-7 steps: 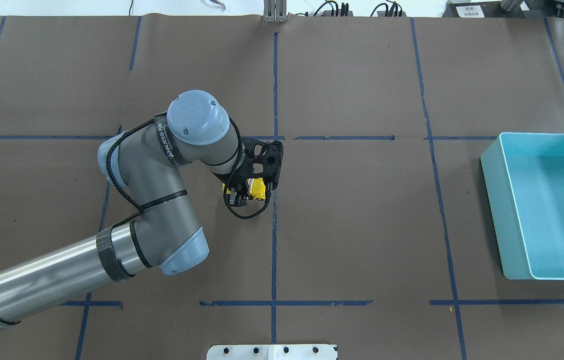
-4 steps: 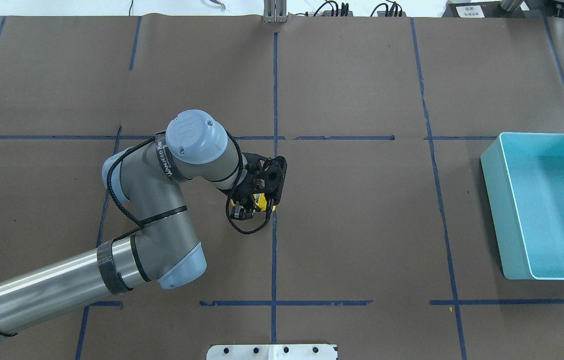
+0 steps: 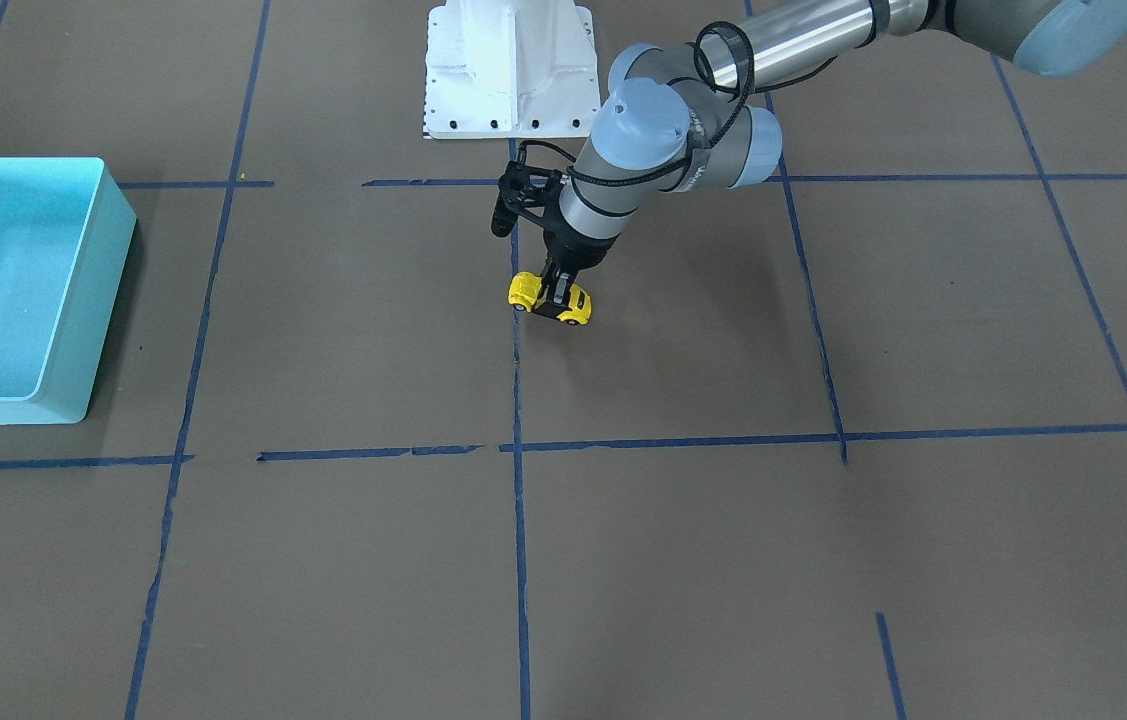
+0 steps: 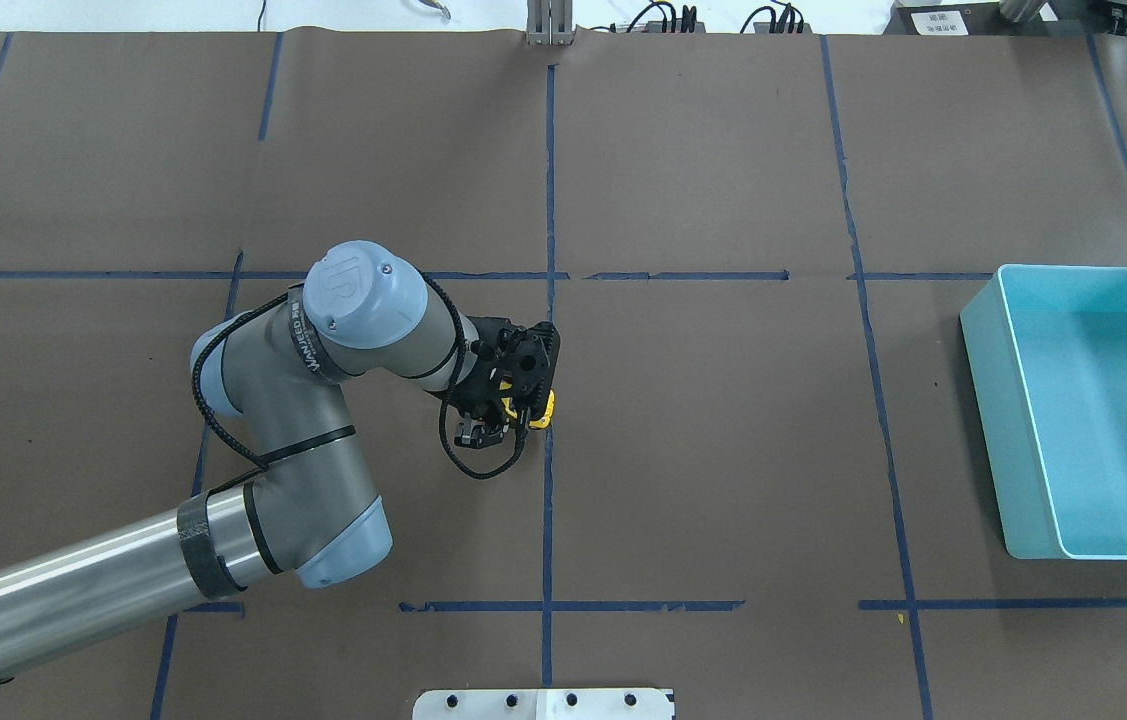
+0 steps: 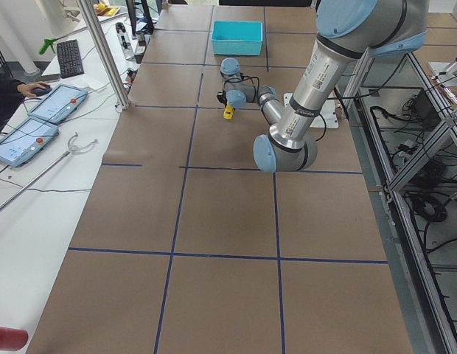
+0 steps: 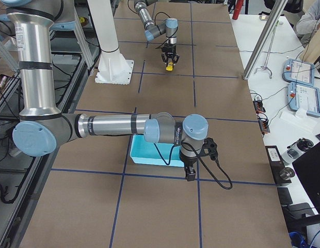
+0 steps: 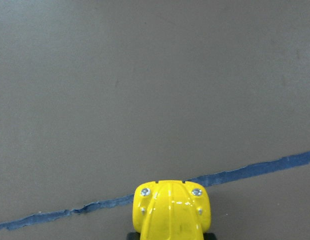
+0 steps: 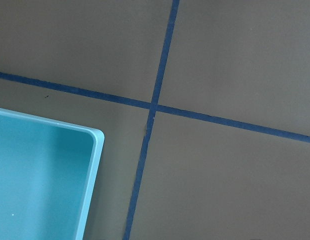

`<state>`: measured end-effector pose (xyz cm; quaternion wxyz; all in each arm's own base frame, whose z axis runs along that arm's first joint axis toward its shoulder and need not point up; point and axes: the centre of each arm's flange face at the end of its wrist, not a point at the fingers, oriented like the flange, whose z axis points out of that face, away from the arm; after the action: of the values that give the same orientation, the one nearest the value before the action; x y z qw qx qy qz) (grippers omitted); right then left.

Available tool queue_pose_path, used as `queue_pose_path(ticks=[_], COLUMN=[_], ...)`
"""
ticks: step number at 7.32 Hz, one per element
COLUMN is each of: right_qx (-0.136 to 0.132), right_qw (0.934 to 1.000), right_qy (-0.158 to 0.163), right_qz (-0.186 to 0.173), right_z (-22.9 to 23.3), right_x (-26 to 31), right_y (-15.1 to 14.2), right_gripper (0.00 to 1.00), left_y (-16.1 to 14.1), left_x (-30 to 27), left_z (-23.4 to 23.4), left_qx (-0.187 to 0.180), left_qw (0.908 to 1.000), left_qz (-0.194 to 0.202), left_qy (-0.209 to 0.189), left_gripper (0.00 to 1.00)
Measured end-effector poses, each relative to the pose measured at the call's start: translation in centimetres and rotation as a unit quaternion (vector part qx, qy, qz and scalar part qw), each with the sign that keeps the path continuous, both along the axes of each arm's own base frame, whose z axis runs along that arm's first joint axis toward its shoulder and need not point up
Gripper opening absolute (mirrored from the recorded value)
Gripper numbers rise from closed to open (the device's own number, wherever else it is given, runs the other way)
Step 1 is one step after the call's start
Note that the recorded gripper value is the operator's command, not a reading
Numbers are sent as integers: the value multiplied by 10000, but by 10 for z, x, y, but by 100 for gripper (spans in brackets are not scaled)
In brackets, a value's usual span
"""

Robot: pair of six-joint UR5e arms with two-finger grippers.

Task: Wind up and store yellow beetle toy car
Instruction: 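Drag the pressed car backward along the table toward the left arm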

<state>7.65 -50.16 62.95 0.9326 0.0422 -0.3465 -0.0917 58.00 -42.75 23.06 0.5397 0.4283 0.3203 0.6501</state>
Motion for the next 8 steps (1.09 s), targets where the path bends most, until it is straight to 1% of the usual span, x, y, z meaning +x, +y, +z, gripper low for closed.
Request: queue_pose_path(ticks=[2,8], right_qx=[0,-1], right_qw=[10000,10000], right_qy=[0,0], right_qz=[0,-3], right_z=[0,0], right_x=[0,0], right_y=[0,0], right_gripper=[100,100], left_y=[0,-2], left_x=[-3,0], left_z=[10,26], left_qx=[-38,-77], left_qw=[9998,9998], left_qz=[-153,-165], left_qy=[91,0], left_gripper=[0,0])
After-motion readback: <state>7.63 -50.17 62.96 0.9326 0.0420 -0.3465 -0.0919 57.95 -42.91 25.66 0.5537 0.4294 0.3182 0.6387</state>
